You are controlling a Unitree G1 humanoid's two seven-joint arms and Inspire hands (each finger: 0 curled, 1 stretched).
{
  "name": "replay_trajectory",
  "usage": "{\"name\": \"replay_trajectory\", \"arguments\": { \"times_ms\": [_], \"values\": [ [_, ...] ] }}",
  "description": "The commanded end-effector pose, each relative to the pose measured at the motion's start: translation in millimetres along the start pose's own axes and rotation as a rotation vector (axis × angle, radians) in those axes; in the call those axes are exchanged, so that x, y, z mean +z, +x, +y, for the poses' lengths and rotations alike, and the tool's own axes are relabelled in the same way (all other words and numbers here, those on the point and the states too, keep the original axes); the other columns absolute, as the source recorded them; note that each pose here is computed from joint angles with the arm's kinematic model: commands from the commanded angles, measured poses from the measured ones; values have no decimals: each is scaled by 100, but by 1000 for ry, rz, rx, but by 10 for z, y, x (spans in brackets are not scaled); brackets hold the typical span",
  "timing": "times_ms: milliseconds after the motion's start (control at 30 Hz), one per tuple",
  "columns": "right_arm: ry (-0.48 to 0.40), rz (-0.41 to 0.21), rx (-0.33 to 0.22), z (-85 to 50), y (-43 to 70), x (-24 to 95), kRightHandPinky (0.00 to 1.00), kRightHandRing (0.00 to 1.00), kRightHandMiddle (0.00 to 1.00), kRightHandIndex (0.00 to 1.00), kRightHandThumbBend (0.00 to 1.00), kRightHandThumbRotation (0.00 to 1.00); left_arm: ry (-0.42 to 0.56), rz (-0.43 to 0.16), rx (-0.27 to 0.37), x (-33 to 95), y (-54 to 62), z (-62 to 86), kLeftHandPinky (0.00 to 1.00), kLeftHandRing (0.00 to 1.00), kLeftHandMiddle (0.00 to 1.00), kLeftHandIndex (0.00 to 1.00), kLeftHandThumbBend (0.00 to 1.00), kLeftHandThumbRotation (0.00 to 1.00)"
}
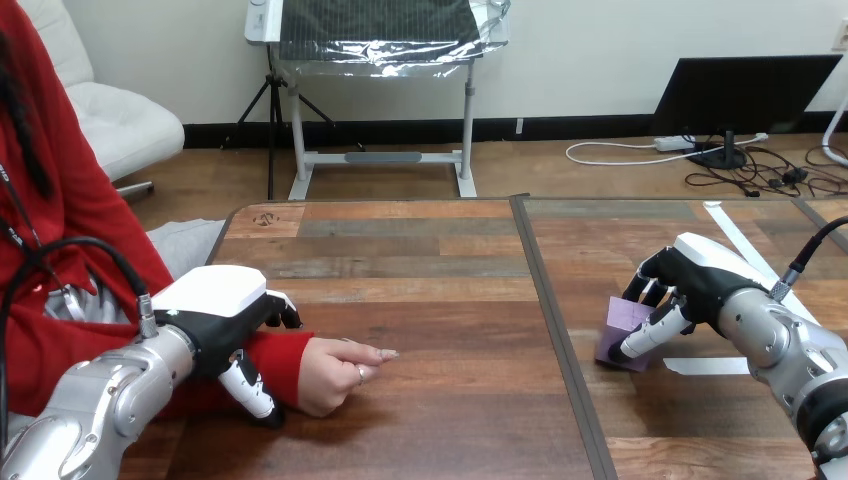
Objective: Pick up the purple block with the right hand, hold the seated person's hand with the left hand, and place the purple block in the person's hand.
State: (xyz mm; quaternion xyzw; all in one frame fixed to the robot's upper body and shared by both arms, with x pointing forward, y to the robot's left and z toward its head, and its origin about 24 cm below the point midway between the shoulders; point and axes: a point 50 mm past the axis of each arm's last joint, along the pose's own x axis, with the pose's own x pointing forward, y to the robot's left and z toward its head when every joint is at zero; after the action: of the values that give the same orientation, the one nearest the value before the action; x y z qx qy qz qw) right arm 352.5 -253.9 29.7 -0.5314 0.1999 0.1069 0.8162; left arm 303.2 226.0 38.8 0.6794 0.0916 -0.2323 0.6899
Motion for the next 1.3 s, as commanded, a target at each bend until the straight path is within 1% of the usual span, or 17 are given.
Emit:
{"name": "replay_trajectory", "arguments": {
  "times_ms": [0,200,333,400,600,700,800,900,1000,1167,1267],
  "values": [
    [8,-63,-107,-343,23,199,45,49,53,53,77,0,40,25,17,-58,22,143,72,77,79,77,100,25],
    [11,-61,-109,-338,23,195,46,50,54,53,77,0,30,28,17,-61,16,133,68,75,77,75,100,24],
    [14,-59,-110,-333,24,194,48,52,55,53,77,0,24,43,-1,-60,18,128,66,74,77,75,100,22],
    [13,-59,-111,-334,25,197,48,52,55,53,77,0,20,51,-8,-59,17,126,64,73,76,74,98,20],
    [21,-61,-111,-328,23,192,49,53,55,53,78,0,18,56,-25,-65,27,106,61,71,74,73,96,16],
    [23,-61,-110,-326,24,193,49,52,55,53,78,0,5,52,-32,-62,26,109,60,69,73,71,94,13],
    [28,-64,-108,-324,23,192,49,53,55,53,78,0,-4,55,-53,-59,27,112,59,68,71,69,93,10],
    [24,-70,-109,-325,21,194,49,52,55,53,78,0,-36,57,-68,-60,30,107,59,67,70,68,92,7],
    [21,-66,-108,-324,22,194,49,52,55,53,78,0,-47,57,-79,-57,31,101,57,64,68,66,90,5],
    [27,-66,-108,-322,23,195,48,52,55,53,77,0,-72,48,-89,-44,23,96,49,57,63,63,88,2],
    [11,-71,-112,-320,20,193,49,52,55,53,77,0,-82,46,-96,-36,23,89,44,52,59,61,86,1]
  ]
}}
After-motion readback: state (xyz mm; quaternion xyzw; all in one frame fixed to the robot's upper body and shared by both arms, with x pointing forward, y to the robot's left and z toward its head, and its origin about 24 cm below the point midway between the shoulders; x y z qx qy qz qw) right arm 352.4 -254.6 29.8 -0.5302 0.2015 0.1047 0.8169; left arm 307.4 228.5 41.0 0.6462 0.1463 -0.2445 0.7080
